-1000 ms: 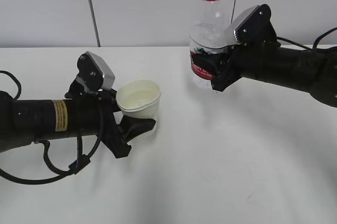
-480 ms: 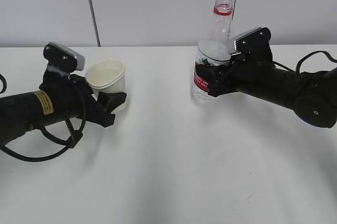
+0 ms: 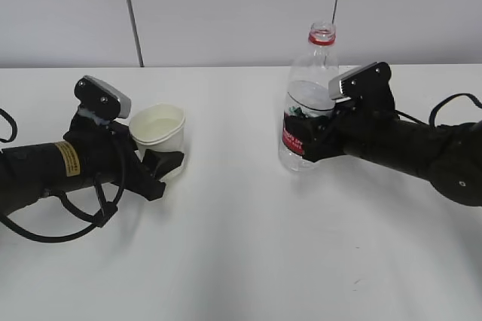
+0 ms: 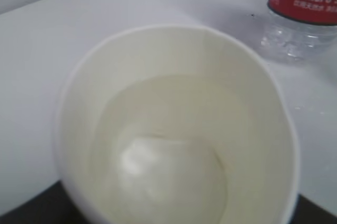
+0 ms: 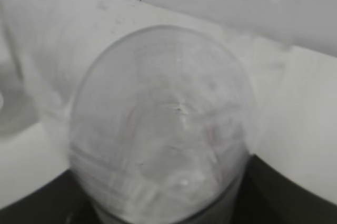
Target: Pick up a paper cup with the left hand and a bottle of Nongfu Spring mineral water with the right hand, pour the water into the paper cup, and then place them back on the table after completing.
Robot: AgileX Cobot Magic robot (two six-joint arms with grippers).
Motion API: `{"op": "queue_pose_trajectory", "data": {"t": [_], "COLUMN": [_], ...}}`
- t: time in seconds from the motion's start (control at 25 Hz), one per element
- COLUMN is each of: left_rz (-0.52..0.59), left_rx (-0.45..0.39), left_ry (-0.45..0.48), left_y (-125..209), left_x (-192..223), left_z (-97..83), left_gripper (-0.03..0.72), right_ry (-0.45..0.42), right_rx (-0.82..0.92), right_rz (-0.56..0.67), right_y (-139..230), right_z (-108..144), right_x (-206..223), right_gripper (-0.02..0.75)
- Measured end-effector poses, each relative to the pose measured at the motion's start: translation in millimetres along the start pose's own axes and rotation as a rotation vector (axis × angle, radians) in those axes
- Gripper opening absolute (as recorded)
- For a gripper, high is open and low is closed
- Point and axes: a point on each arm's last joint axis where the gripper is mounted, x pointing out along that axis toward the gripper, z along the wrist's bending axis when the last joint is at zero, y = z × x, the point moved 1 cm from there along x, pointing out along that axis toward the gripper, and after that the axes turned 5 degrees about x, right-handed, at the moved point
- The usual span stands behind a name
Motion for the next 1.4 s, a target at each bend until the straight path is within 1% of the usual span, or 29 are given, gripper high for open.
{"op": "queue_pose_trajectory", "data": {"t": [0.12,0.24,0.52,0.72,1.4], "left_rz": [0.014,-0.005,-0.001,-0.034,-0.04], "left_rx": [-0.003,-0.02,-0.039,-0.059,-0.059], "left_ry": [0.001,0.02,0.04,0.06,0.063], "left_y": [3,10,21,28,29], "left_x": [1,6,11,16,19], "left_z": [-0.3,-2.9,-6.1,-9.4,-9.3], "left_gripper": [0.422,0.422,0.422,0.422,0.422], "right_ry": [-0.01,-0.016,-0.016,-0.016,-0.02], "right_rx": [0.017,0.017,-0.009,-0.021,-0.016], "right_rz": [0.01,-0.002,-0.009,-0.009,0.002], "right_y": [7,5,5,5,11], "right_z": [6,8,9,9,9], "right_x": [-10,-15,-16,-16,-13], "right_gripper": [0.381,0.381,0.381,0.381,0.38]}}
